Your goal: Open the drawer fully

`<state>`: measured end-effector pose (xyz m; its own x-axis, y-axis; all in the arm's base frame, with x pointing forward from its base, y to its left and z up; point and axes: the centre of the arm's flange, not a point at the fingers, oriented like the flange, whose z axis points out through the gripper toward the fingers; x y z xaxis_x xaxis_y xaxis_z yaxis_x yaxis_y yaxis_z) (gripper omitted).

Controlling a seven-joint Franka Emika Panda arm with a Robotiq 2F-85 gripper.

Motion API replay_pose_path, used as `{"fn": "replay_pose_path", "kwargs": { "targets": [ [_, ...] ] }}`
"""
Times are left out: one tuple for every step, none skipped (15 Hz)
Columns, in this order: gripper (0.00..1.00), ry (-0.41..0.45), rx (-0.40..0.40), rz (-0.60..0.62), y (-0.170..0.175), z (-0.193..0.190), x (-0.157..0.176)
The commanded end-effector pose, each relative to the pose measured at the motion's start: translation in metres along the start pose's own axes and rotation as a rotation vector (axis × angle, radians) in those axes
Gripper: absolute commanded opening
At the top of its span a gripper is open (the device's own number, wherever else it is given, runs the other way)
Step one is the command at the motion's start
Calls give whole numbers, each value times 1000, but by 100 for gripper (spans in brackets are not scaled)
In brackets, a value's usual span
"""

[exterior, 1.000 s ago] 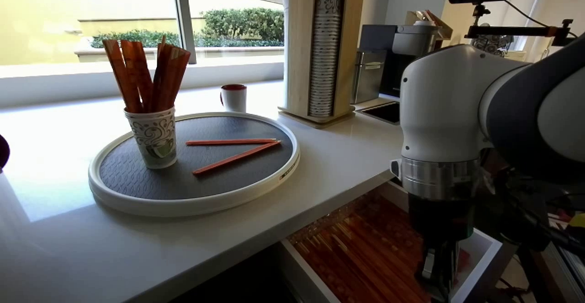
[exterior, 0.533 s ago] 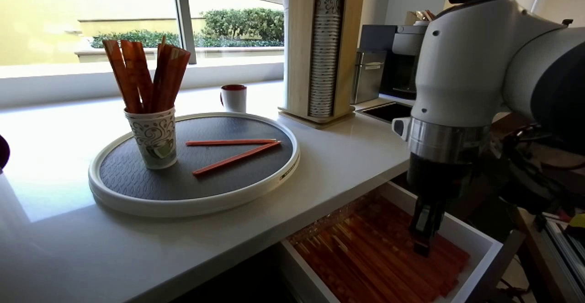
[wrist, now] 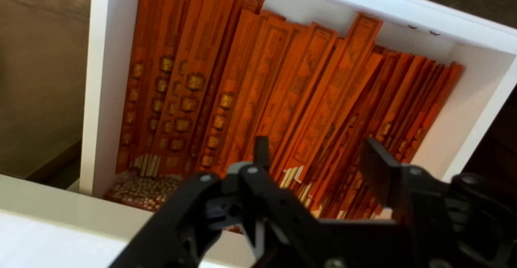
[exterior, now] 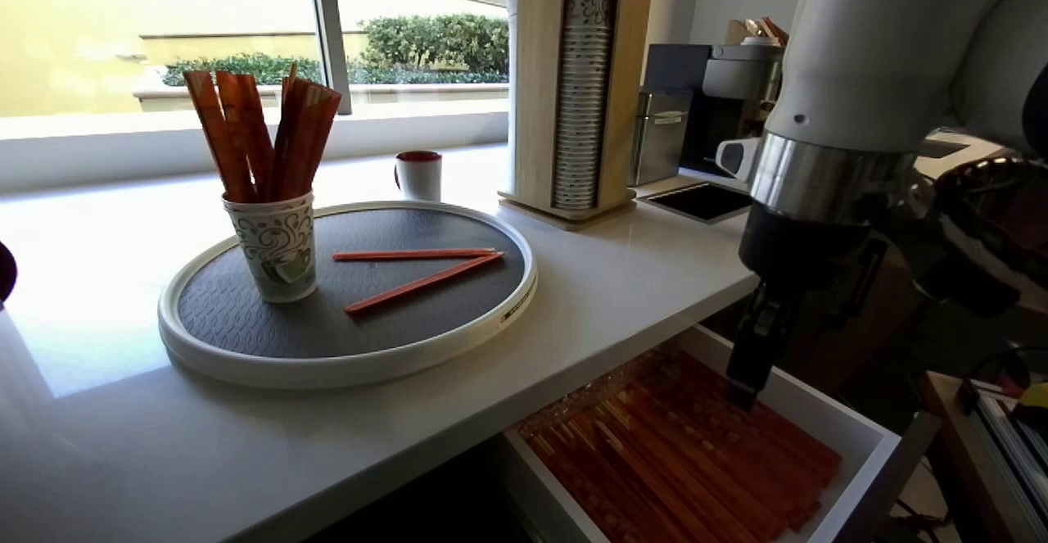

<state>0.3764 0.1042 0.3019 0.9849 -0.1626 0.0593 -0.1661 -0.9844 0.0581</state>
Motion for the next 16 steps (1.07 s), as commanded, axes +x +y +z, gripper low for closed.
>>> {"fn": "replay_pose_path", "kwargs": {
  "targets": [
    [92,74,17,-24,13,-54,-39],
    [99,121,18,-31,14,-71,-44],
    [100,169,16,-30,15,-87,-47],
    [100,211,3,-18,17,-103,-52],
    [100,244,-10,-9,19,-116,-56],
    [100,265,-11,2,20,-130,-61],
    [100,281,-9,4,25,-143,-66],
    [100,310,-11,14,32,-153,-71],
    [100,335,7,15,38,-164,-74],
    [99,292,9,1,12,-155,-34],
    [99,313,14,4,14,-165,-36],
    [100,324,15,3,14,-168,-38],
    [100,321,13,1,14,-166,-39],
    [100,313,9,0,14,-163,-38],
    [100,305,7,1,14,-160,-37],
    [100,296,5,2,14,-157,-35]
  ]
}}
